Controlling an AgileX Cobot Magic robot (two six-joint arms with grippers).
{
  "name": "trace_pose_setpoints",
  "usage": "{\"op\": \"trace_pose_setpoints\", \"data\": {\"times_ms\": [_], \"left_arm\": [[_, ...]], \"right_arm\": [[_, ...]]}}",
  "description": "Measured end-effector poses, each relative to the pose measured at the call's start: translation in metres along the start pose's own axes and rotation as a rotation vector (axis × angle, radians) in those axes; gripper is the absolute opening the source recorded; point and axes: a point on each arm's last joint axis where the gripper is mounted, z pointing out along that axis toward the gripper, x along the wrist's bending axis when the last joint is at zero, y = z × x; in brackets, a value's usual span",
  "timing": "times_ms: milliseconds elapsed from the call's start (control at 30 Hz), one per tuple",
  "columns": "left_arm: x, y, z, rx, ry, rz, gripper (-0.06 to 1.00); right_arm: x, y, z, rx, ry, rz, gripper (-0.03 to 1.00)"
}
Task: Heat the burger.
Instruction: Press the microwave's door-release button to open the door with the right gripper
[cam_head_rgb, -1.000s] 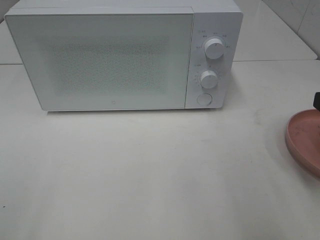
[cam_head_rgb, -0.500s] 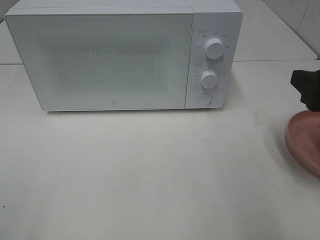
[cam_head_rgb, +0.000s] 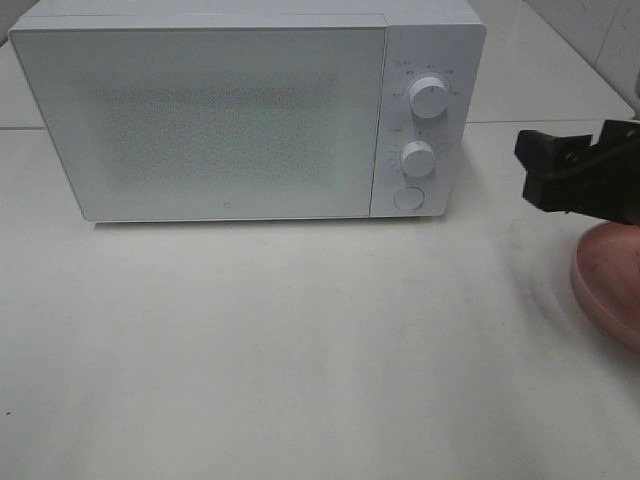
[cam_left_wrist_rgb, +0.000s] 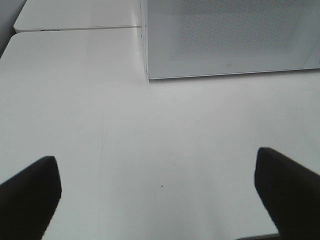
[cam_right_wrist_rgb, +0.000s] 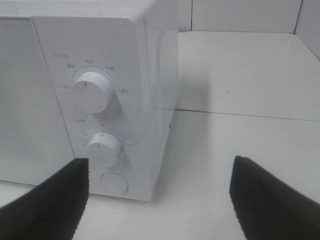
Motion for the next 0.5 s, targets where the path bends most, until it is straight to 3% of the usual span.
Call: {"op": "trace_pose_setpoints", "data": {"times_ms": [133,267,500], "left_arm": [[0.0,0.0,0.0,0.0,0.0,0.0,0.99],[0.0,0.0,0.0,0.0,0.0,0.0,0.99],[0.0,0.0,0.0,0.0,0.0,0.0,0.99]], "right_arm": [[0.009,-0.008,0.007,0.006,-0.004,-0.016,0.75],[0.018,-0.022,0.016,0.018,-0.073,0.011,0.75],[0.031,-0.037,0.023,0.0,-0.115,0.012,0.75]]}}
